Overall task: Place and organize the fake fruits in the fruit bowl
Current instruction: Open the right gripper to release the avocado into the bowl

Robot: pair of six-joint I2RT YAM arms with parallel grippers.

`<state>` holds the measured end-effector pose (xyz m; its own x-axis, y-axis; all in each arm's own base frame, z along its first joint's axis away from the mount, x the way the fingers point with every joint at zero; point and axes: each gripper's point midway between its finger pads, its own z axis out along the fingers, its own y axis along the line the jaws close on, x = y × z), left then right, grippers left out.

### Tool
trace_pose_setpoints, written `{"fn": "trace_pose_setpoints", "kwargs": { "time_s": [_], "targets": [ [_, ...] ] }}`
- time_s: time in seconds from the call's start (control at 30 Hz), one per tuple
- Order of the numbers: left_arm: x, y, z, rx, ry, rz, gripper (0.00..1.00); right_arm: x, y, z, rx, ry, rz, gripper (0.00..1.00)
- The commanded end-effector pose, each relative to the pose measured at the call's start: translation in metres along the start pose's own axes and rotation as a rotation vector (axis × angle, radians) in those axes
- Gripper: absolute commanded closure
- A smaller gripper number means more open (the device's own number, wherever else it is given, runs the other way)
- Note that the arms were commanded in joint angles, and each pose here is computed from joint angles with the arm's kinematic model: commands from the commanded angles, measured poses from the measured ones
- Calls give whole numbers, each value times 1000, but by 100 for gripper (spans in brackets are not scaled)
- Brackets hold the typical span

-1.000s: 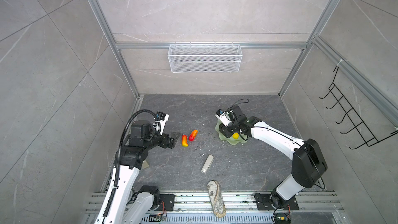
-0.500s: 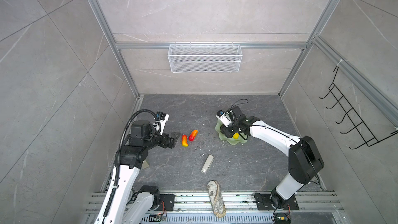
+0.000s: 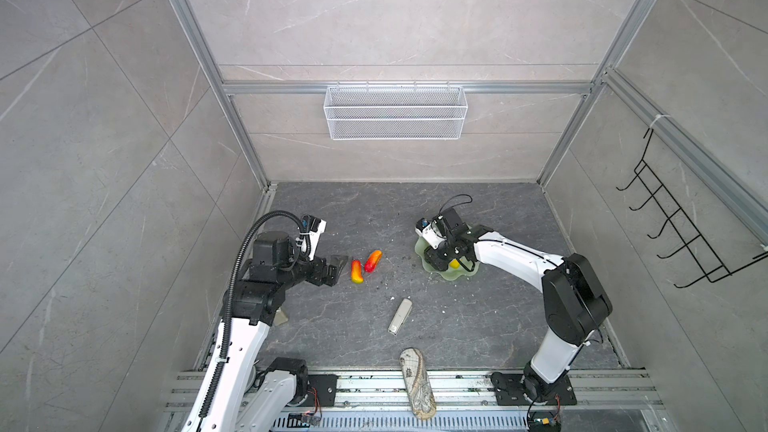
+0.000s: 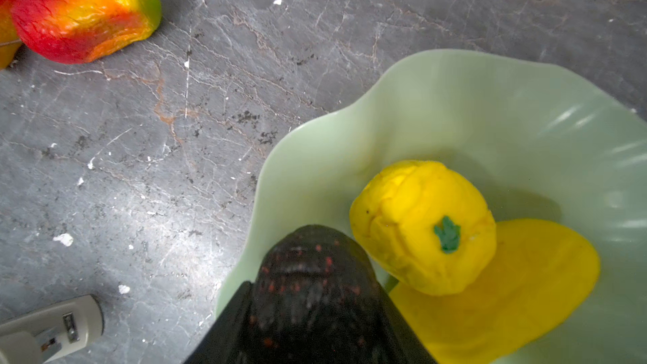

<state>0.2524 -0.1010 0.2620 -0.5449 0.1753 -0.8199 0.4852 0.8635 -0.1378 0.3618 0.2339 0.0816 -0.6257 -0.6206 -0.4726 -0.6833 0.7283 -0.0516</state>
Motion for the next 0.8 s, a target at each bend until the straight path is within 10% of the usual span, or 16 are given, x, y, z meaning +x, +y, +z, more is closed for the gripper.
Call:
{"fn": "trace_pose_setpoints", "kwargs": {
  "time_s": [0.0, 0.77],
  "targets": [
    [-1, -3, 1, 23, -2, 15, 0, 4, -1, 7, -5, 21, 0, 57],
    [-1, -3, 1, 26, -3, 13, 0, -6, -19, -3, 86, 17, 17, 36]
  ]
}}
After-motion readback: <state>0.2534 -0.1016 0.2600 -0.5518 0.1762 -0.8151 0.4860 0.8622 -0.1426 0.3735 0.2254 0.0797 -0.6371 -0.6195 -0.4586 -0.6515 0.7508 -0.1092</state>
